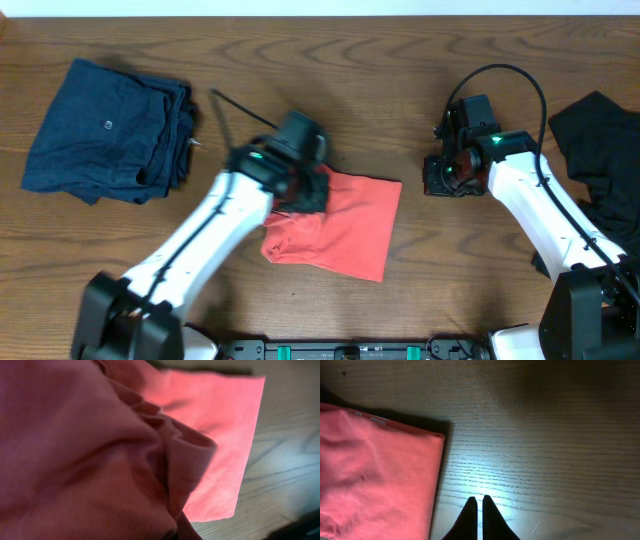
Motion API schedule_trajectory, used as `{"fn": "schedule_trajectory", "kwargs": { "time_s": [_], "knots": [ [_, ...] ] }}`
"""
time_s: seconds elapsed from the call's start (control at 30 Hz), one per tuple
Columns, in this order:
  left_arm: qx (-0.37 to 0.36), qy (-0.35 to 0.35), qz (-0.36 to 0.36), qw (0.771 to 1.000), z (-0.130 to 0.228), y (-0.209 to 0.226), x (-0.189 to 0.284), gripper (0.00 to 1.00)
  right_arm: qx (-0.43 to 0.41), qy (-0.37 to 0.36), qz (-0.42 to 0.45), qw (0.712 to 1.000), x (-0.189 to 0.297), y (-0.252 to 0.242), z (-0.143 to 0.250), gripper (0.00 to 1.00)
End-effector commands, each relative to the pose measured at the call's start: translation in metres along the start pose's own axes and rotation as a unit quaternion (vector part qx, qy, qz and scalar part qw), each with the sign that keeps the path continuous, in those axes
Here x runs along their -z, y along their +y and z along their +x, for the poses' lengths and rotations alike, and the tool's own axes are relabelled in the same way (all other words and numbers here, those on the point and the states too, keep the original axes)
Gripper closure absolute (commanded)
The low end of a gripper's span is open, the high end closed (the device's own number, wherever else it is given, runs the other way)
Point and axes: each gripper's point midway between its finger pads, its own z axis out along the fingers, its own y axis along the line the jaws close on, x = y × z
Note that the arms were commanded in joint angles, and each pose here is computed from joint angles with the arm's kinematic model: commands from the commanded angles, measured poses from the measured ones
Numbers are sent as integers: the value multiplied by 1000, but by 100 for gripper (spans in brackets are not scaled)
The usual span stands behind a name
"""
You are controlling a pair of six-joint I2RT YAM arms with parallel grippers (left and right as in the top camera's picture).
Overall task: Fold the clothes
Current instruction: 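Grasp the left end with the left gripper and fold it rightward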
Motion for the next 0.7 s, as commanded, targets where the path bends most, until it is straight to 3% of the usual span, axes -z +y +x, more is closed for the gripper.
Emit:
{"fn": "schedule_trajectory", "kwargs": {
  "time_s": [0.0, 0.17, 0.2, 0.23, 0.27, 0.37, 0.5, 0.67],
  "knots": [
    [42, 16, -29, 999, 12, -10, -28, 94, -8, -7, 2, 1000, 4, -2, -3, 96],
    [22, 23, -12, 999, 25, -51, -63, 93, -8, -8, 1, 1000, 4, -2, -3, 95],
    [19, 26, -10, 999, 29, -57, -67, 88, -8, -8, 1, 1000, 4, -2, -3, 95],
    [11, 27, -8, 1000, 33, -62, -70, 71, -8, -8, 1, 1000, 4, -2, -3, 95],
    [5, 28, -7, 1000, 35, -66, -72, 46, -8, -8, 1, 1000, 4, -2, -3, 95],
    [-6, 26, -3, 1000, 36, -71, -71, 32, -8, -8, 1, 1000, 4, -2, -3, 94],
    [-19, 28, -8, 999, 32, -66, -59, 33, 18, -3, -31, 999, 4, 10, -2, 88],
    [-37, -9, -27, 999, 17, -57, -9, 32, 110, -12, -141, 984, 11, 50, -3, 72]
  ]
}}
